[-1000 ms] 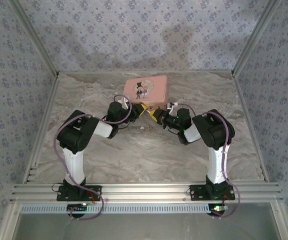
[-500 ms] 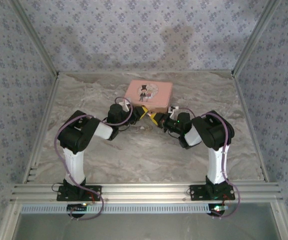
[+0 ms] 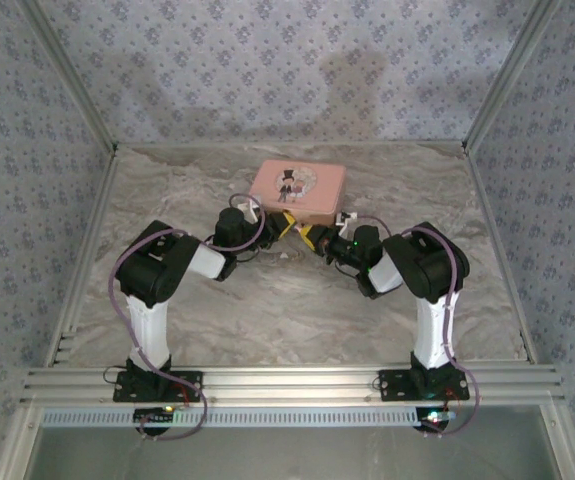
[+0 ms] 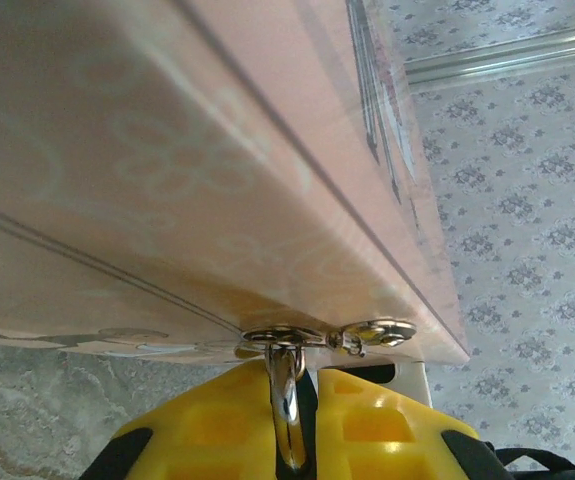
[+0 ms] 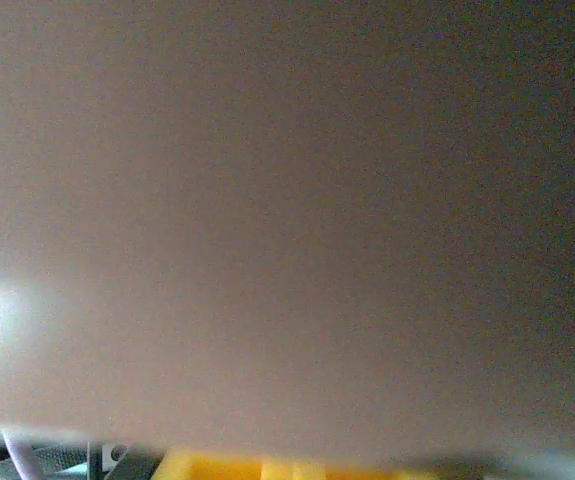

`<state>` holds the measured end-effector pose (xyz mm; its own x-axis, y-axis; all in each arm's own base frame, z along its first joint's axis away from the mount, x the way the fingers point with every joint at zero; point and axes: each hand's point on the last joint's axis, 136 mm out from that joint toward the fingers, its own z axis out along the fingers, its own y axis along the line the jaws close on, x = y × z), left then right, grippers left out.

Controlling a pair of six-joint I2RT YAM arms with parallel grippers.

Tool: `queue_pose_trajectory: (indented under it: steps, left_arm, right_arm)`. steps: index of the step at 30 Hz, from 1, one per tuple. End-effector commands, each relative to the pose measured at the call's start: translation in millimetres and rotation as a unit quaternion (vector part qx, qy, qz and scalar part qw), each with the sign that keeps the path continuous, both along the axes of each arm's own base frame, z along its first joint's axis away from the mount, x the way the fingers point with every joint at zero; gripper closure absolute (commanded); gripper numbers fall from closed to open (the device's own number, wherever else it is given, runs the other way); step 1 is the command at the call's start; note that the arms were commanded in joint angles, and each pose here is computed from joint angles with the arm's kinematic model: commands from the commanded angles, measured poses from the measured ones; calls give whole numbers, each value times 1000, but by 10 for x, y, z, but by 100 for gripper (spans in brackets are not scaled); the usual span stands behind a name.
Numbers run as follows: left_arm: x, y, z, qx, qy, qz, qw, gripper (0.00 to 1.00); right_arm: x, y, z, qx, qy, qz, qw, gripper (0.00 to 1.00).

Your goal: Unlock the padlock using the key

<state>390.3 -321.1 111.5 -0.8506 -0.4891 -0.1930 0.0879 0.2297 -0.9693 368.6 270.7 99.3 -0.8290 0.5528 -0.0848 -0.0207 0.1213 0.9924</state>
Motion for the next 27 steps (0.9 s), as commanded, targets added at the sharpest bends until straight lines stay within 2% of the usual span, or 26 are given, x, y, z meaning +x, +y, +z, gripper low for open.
queue_pose_trajectory:
  steps: [1,13,27]
  left_arm:
    - [-85,-139,309,-40,-40,-34,998,95]
    - [-82,-134,297,-41,-39,-32,998,95]
    - [-69,-131,282,-41,-37,-31,998,95]
  right_arm:
    - [-31,3,133,5,-15,-7,1000,100]
    - [-92,95,152,1,-28,14,1000,100]
    - [-140,8,81,-11,-23,2,1000,100]
